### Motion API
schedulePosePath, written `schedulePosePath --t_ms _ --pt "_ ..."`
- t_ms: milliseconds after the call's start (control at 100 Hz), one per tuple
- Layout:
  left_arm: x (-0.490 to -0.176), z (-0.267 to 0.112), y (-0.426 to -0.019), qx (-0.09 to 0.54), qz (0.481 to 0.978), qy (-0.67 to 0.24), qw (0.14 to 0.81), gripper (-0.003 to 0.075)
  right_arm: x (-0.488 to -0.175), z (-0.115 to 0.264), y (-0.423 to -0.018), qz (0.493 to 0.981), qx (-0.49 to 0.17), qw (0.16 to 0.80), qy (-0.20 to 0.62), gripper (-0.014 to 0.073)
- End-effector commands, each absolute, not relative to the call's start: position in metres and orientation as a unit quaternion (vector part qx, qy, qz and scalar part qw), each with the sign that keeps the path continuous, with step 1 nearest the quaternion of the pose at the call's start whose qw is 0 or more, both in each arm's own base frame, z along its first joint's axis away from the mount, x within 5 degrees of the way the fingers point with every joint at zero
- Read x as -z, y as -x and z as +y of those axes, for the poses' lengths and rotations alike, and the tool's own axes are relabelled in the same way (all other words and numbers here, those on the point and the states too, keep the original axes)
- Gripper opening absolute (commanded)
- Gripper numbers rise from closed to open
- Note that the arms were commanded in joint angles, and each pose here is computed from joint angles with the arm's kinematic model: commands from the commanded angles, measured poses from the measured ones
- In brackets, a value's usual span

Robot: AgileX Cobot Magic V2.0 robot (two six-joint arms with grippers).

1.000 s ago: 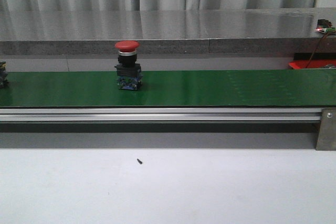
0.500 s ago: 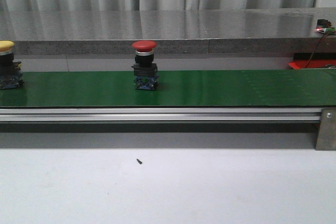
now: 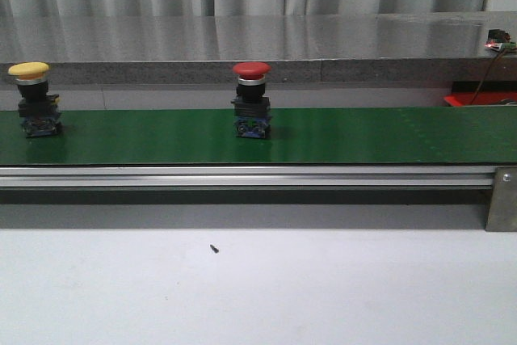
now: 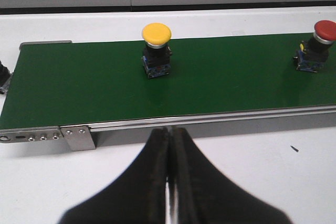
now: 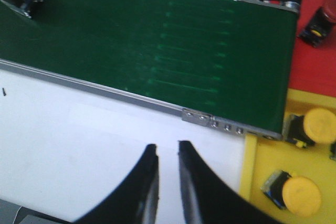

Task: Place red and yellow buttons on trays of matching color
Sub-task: 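Lower the right gripper onto the red button at the belt end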

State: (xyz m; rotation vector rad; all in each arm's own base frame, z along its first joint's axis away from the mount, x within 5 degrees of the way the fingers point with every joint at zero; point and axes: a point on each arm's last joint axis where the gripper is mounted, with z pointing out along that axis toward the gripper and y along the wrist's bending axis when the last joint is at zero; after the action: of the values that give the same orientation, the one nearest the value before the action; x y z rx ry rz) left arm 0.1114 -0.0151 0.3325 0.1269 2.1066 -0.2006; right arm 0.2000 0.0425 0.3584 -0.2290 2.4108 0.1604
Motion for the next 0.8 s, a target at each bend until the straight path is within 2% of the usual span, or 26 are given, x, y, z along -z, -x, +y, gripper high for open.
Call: schedulePosePath --t_ms 0,80,180,360,530,790 --pt "-0.346 -0.015 -0.114 0.086 0.844 -0.042 0.528 -0.002 -0.374 0.053 -0.218 0.917 -0.073 0.378 0.104 0.0307" --pt "-0.346 -0.015 -0.114 0.086 0.844 -0.042 0.528 -0.002 -0.375 0.065 -0.237 0.92 -0.077 0.367 0.117 0.0473" --pt "-0.346 -0.015 -0.114 0.086 0.844 -0.042 0.528 -0.002 -0.375 0.08 -0.258 0.923 -0.081 0.351 0.136 0.0568" --pt "-0.346 -0.015 -0.114 0.086 0.844 -0.042 0.528 -0.002 -0.373 0.114 -0.291 0.919 -0.072 0.304 0.241 0.0571" --pt "-0.346 -0.015 -0.114 0.086 0.844 -0.042 0.528 -0.002 -0.366 0.144 -0.32 0.892 -0.056 0.275 0.355 0.0571" --pt "-0.346 -0.015 -0.114 0.086 0.844 -0.042 0.528 -0.002 -0.347 0.162 -0.352 0.868 -0.051 0.26 0.419 0.0571"
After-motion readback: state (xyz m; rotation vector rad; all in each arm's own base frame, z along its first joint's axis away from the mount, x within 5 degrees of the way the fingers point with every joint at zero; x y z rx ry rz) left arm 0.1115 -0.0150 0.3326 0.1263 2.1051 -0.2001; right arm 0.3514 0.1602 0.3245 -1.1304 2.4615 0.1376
